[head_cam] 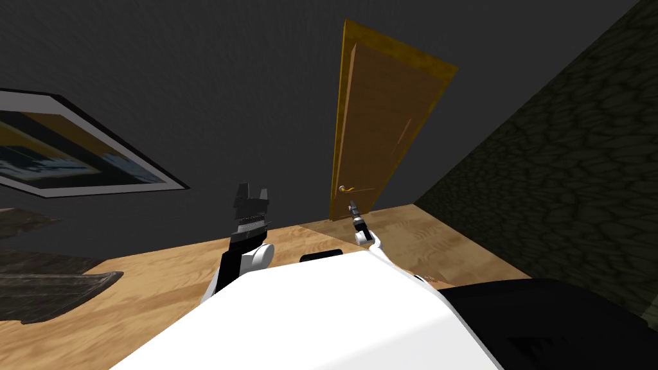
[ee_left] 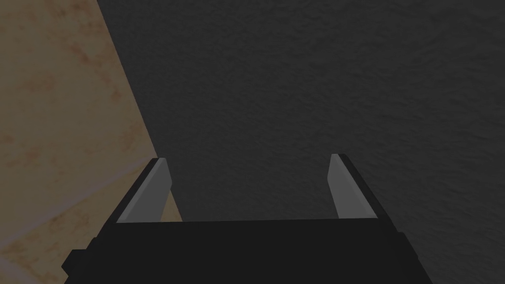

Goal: Pull the door open

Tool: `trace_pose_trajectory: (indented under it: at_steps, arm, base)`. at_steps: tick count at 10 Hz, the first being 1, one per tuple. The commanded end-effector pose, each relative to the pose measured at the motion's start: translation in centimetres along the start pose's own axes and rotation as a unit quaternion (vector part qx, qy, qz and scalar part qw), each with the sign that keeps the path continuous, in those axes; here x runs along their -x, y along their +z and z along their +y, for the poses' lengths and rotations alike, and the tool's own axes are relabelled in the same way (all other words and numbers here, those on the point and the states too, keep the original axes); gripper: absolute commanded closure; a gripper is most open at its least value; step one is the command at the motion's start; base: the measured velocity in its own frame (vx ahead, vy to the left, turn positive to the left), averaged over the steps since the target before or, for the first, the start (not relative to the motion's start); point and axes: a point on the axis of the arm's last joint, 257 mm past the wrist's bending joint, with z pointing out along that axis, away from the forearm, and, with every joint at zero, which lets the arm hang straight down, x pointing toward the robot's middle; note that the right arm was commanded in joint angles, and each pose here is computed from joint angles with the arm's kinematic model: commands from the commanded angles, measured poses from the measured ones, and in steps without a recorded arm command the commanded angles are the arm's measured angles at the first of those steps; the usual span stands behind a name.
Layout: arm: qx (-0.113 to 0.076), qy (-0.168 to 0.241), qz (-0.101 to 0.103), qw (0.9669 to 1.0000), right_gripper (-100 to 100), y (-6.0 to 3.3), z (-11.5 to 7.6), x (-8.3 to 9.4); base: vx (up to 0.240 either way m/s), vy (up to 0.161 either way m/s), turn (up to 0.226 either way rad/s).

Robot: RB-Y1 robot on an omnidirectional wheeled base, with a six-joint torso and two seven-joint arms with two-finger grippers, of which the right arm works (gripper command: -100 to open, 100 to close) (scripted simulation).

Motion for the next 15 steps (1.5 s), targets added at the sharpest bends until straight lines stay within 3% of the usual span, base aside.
trace_pose_trajectory:
  at_steps: [1, 10, 14, 15]
  arm:
    - [-0.011, 0.002, -0.001, 0.9999, -100, -0.03, -1.0, 0.4]
    - [-0.065, 0.004, -0.010, 0.9979, -100, 0.09, -5.5, 3.0]
    - [-0.084, 0.003, -0.016, 0.9964, -100, 0.02, -7.0, 4.2]
    - [-0.080, 0.003, -0.014, 0.9967, -100, -0.01, -6.8, 4.0]
  base:
    - [0.090, -0.047, 0.062]
    - [0.085, -0.051, 0.055]
    - [0.105, -0.059, 0.050]
    - [0.054, -0.034, 0.016]
